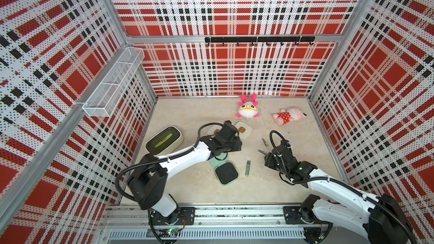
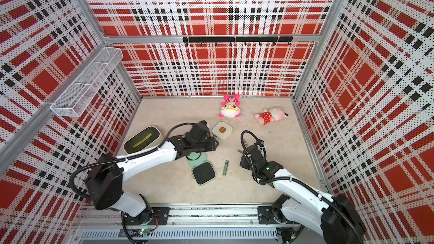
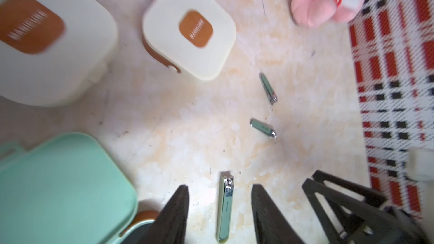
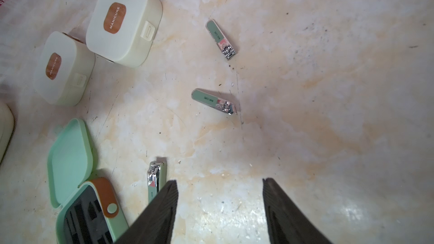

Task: Organize nail clipper sets
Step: Place the nail clipper at the center of the board, then pick up the nail clipper from the center of the board.

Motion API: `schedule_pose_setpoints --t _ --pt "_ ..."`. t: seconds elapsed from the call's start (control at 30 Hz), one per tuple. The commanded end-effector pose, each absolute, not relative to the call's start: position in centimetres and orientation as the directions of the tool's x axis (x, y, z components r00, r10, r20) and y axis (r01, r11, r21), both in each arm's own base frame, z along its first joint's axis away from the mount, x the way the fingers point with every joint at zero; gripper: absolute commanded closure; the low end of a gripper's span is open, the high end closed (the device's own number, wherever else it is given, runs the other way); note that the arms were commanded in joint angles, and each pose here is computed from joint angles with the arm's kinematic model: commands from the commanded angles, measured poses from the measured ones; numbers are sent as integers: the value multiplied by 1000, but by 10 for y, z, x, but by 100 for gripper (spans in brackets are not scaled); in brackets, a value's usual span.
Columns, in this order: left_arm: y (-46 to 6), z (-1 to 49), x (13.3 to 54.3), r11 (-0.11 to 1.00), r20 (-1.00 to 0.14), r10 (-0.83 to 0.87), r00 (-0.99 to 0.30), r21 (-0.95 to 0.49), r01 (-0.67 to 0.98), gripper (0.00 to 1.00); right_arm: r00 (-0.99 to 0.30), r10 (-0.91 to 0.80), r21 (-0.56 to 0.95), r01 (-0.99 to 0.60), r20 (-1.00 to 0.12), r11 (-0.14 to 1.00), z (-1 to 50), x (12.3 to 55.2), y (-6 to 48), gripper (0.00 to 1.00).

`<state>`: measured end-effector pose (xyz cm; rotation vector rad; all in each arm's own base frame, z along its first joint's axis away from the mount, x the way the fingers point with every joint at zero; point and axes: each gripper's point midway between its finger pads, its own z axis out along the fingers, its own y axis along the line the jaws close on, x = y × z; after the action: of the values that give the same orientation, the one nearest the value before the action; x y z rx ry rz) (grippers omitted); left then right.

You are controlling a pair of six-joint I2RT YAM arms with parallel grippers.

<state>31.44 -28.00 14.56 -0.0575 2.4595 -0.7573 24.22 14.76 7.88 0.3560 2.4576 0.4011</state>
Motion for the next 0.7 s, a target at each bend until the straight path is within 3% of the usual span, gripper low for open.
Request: schedule_pose_setpoints --t 0.0,0.13,0.27,0.47,0.67 --pt "-252 158 324 781 -528 -263 -807 -607 143 54 -796 301 359 113 -526 926 83 243 174 44" --pt "-197 155 331 798 -566 -349 -747 -598 80 56 -845 215 282 80 -490 956 72 239 203 48" --pt "-165 139 326 781 -549 -411 -728 -623 29 49 -879 145 200 58 -455 978 59 235 230 42" --pt "-144 98 314 746 -469 -455 -757 -664 -37 45 -912 92 97 58 -399 994 42 234 252 41" --pt "-140 79 308 773 -464 -424 -778 -633 -44 46 -924 100 64 82 -368 995 37 231 254 46"
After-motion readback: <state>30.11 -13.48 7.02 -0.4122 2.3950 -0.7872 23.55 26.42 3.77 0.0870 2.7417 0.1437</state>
